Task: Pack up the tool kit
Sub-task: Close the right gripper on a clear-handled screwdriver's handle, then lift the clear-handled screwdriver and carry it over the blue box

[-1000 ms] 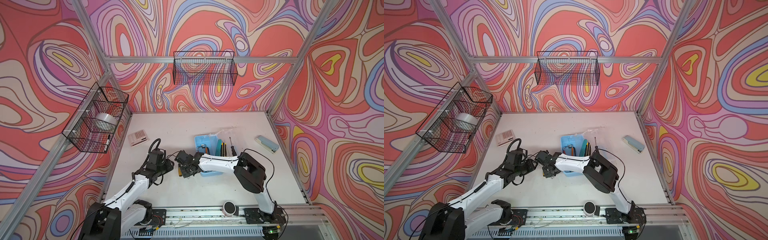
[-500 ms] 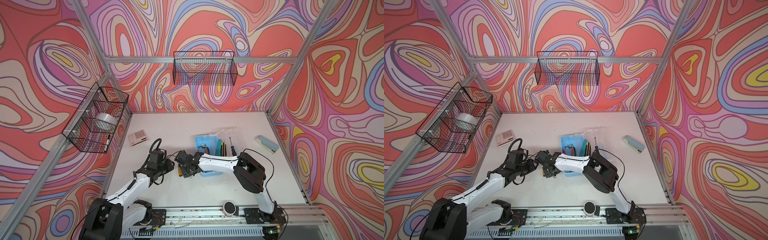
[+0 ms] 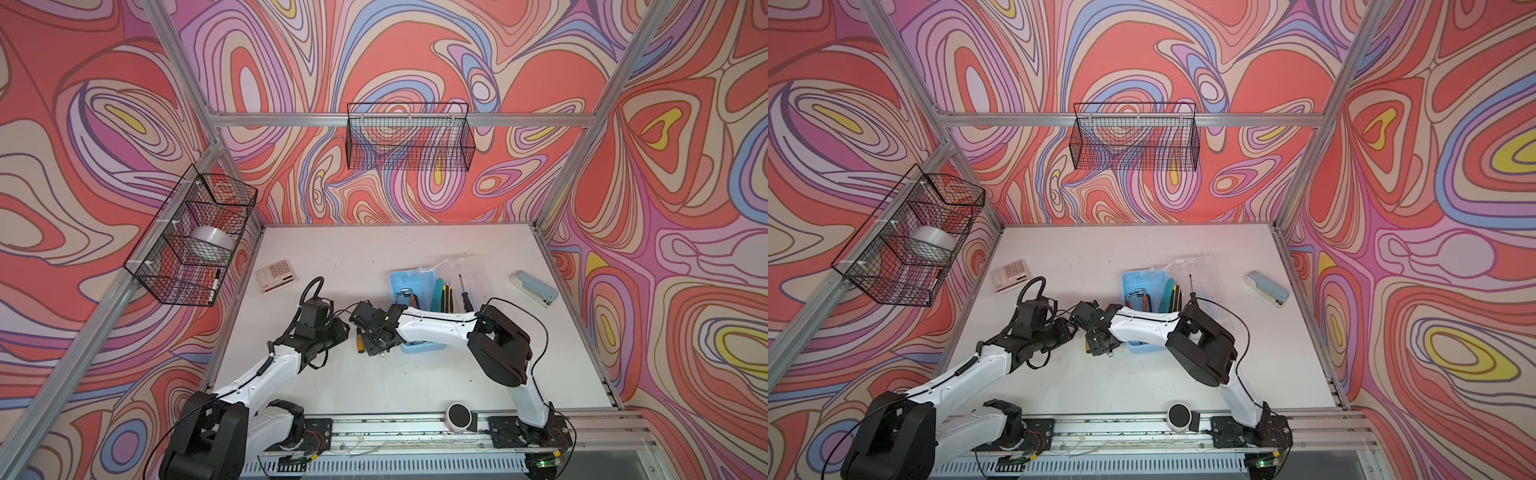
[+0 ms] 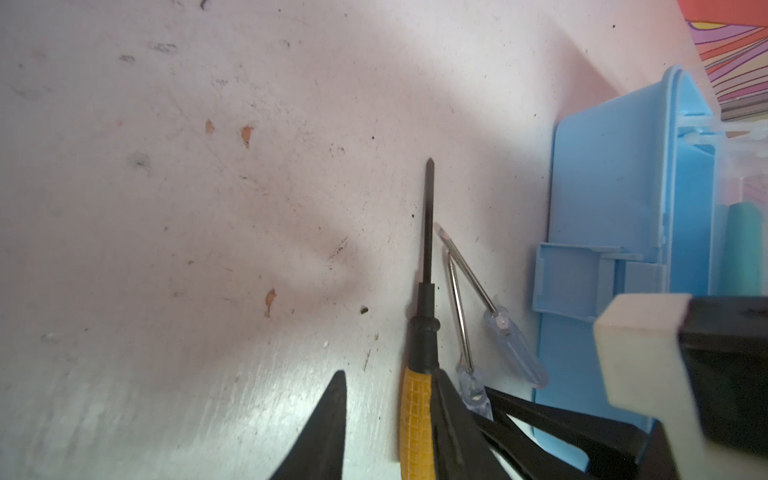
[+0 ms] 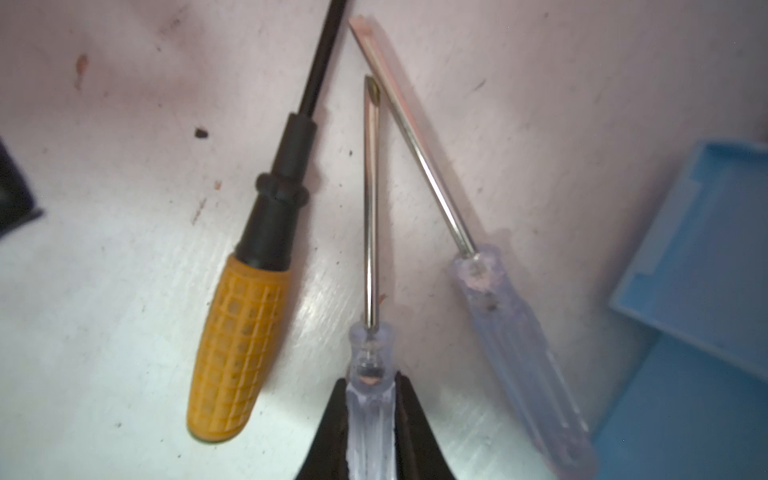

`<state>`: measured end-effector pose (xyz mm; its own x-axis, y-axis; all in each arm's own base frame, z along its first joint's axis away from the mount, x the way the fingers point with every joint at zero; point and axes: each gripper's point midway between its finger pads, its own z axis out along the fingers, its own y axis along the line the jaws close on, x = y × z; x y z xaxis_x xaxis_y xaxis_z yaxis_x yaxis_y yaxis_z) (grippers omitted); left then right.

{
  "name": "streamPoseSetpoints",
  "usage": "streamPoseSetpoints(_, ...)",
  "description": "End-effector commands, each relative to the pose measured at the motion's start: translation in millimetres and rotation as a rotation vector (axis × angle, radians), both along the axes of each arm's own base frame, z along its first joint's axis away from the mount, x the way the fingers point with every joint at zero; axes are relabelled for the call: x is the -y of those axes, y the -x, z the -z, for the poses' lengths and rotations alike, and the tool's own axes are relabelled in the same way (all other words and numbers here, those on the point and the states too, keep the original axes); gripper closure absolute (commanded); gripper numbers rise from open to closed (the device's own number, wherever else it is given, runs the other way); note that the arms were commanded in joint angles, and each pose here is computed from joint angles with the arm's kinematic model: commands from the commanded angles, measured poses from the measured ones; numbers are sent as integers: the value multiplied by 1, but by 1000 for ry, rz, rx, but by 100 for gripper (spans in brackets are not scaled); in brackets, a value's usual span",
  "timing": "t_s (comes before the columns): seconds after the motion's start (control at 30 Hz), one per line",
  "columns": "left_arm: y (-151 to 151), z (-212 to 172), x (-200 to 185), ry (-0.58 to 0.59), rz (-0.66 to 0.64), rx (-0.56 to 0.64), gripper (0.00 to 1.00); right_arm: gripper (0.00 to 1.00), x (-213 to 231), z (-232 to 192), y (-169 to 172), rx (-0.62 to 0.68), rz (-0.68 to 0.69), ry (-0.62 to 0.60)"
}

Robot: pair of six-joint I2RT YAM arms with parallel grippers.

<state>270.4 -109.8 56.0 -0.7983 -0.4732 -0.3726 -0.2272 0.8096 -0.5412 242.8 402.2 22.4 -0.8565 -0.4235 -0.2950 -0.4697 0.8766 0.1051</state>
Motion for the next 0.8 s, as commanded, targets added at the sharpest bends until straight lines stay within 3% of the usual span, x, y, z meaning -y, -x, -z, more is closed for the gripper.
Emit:
streamPoseSetpoints(0.0, -9, -10, 1, 13, -7, 30, 65, 100, -11, -24, 11, -38, -47, -89)
streamPoseSetpoints(0.2, -8, -10, 1, 14, -7, 33, 65, 100, -18, -46, 19, -109, -75, -207)
streamPoseSetpoints(0.43, -8, -10, 1, 12, -7, 36, 65, 100, 11, -82, 1, -5, -36, -176)
streamPoseSetpoints(0.77, -12, -14, 8, 32, 27, 49, 65, 100, 158, -157, -64, 249, 207, -20)
